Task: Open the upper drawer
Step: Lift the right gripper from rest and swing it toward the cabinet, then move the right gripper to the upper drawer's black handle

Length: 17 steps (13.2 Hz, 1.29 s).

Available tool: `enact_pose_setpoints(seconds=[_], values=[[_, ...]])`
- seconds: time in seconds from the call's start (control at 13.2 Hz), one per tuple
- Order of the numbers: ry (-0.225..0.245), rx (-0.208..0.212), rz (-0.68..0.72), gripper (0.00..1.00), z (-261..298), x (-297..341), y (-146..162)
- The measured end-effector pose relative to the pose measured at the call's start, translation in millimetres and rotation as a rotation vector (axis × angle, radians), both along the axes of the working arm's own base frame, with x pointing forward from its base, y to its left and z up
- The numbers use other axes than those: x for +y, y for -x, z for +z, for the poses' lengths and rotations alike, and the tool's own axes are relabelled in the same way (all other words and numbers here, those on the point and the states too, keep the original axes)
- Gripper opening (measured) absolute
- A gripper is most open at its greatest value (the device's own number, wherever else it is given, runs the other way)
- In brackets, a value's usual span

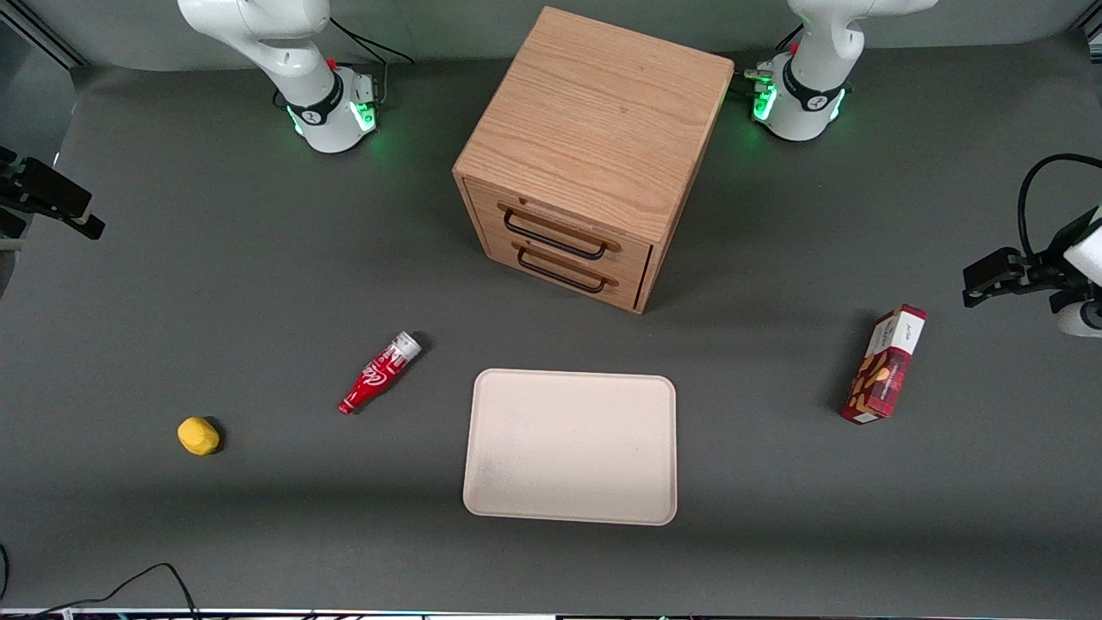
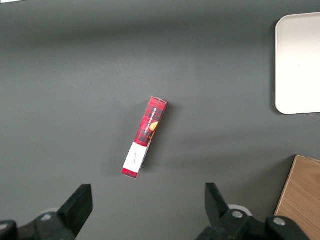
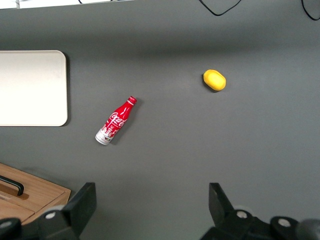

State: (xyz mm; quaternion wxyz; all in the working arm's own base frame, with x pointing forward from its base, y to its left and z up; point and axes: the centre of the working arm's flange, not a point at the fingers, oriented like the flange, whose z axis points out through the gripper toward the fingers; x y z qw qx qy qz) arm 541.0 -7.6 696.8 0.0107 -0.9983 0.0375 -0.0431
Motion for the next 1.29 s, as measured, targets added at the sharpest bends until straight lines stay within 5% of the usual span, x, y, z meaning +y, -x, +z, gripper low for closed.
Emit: enact_pose_setpoints(seconds=[0.45, 0.98, 1.29], values=[[-0.001, 0.022, 0.039, 1.00, -1, 20, 3], [0.003, 0.093, 0.313, 1.00, -10, 133, 23], [-0.138, 0.147, 0.430, 1.00, -41, 182, 23]])
